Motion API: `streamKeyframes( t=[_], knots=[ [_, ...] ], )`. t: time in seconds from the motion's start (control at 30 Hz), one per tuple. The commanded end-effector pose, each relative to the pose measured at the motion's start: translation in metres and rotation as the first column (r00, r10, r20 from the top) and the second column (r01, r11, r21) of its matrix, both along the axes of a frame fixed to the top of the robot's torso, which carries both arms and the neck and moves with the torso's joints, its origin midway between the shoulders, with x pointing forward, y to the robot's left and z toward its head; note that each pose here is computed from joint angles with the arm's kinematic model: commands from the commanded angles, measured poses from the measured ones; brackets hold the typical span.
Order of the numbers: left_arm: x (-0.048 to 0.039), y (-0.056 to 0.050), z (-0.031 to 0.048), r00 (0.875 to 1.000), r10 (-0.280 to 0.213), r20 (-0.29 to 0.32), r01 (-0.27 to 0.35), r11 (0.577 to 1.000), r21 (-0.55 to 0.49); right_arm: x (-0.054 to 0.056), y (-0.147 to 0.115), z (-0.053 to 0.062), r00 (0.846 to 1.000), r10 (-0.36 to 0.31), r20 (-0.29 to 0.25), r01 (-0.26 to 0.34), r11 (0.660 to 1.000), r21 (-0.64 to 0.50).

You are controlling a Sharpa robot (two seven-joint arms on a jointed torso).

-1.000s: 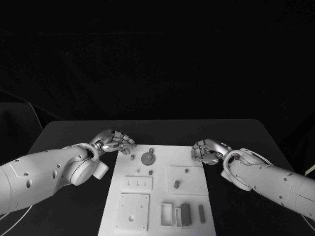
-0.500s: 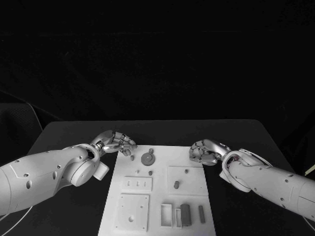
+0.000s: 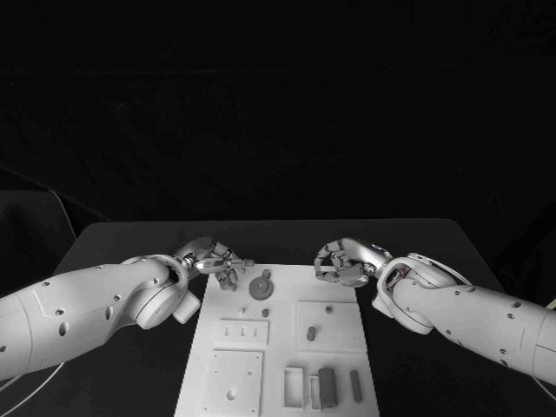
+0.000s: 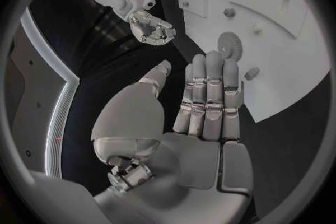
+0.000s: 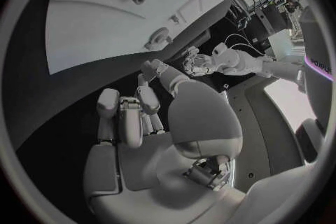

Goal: Assemble the parts on the task board

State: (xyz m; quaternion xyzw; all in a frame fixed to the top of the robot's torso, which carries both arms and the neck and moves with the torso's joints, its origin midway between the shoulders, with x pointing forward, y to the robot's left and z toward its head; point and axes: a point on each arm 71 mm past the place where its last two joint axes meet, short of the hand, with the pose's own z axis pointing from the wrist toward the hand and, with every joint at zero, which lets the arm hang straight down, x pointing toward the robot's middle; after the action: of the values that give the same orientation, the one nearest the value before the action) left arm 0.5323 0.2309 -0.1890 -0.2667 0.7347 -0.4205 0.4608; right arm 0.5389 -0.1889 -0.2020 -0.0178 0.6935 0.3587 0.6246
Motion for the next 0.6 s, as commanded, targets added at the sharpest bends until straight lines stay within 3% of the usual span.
streamKeyframes(
  t=[0.03, 0.2, 0.6],
  knots=[
    [0.0020, -0.007, 0.0018, 0.998, 0.016, -0.060, -0.010, 0.995, 0.098, -0.002, 0.010, 0.002, 0.999, 0.018, -0.044, -0.020, 0.999, -0.044],
    [0.0036, -0.020, 0.0024, 0.994, 0.020, -0.112, -0.003, 0.989, 0.148, -0.004, 0.032, 0.009, 0.997, 0.049, -0.057, -0.051, 0.998, -0.036],
    [0.0021, -0.042, 0.0027, 0.983, 0.050, -0.176, -0.009, 0.974, 0.225, -0.008, 0.076, 0.007, 0.988, 0.120, -0.099, -0.124, 0.992, -0.036]
  ],
)
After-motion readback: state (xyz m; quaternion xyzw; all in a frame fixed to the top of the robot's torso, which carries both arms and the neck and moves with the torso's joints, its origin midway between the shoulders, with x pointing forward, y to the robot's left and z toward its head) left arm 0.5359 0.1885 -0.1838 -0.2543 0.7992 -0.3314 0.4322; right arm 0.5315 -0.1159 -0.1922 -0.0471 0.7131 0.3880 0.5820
